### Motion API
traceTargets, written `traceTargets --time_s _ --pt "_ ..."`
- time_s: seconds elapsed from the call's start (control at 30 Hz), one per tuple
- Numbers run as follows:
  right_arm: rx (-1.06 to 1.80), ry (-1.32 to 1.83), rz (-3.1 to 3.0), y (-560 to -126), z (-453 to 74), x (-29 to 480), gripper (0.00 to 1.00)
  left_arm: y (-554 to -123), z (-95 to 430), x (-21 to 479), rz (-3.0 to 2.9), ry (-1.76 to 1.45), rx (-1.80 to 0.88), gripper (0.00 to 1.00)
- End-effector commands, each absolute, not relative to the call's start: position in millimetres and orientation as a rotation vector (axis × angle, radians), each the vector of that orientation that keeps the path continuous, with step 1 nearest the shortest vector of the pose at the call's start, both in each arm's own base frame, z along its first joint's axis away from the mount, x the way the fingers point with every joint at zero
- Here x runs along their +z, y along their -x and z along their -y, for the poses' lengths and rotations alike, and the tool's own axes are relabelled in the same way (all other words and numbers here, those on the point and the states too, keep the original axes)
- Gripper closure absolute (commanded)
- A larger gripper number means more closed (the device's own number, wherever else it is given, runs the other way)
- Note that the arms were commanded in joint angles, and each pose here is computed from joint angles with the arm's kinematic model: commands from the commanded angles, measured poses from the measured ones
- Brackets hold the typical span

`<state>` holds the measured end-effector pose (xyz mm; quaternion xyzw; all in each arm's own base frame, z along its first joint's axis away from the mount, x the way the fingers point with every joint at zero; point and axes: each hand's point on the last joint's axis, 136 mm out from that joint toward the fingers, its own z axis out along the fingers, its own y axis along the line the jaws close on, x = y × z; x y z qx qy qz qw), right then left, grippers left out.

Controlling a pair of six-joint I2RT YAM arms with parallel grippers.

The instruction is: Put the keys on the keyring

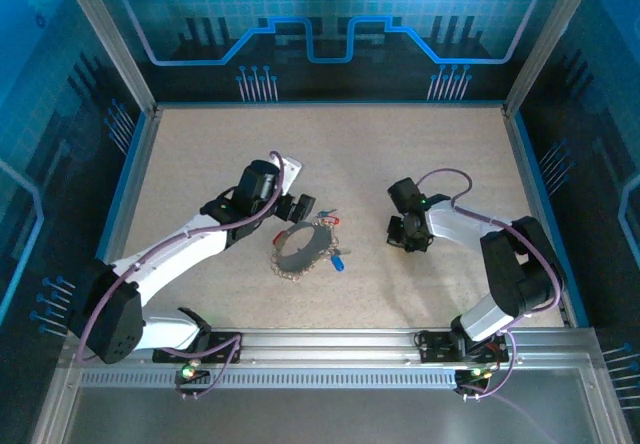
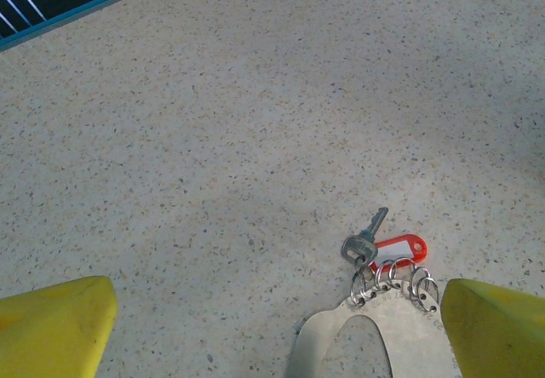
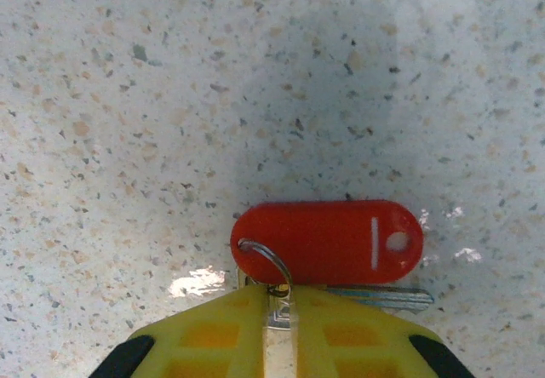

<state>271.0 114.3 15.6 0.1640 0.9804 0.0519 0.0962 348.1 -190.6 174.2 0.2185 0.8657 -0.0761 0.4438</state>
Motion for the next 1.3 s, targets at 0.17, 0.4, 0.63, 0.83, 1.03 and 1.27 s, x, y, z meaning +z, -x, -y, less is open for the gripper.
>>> traceTargets --time_s 0.17,0.4,0.63,0.83,1.03,1.27 --pt "0.089 -0.433 -2.871 -282.5 -103.0 18.0 0.82 -341.2 202.9 189.3 -2.052 -0.607 -0.212 0.01" --pt "0.071 -0.356 -2.840 -291.1 -100.6 26.9 0.90 -339.3 203.5 192.5 -2.033 -0.620 -0.210 0.01" --pt "0.083 -0.312 -2.841 -293.8 -101.3 32.0 0.80 -337.9 206.4 191.7 -2.038 -0.633 -0.216 0.01" --pt "0.108 -0.228 -2.823 -298.9 -100.7 39.2 0.78 -337.1 207.6 190.7 -2.039 -0.640 -0.214 0.01" --pt "0.192 -0.133 -2.852 -301.1 -104.9 27.2 0.77 -336.7 207.6 190.5 -2.036 -0.643 -0.212 0.01" --pt "0.347 -0.056 -2.887 -297.0 -119.1 13.3 0.78 -335.3 209.3 191.8 -2.029 -0.656 -0.207 0.01"
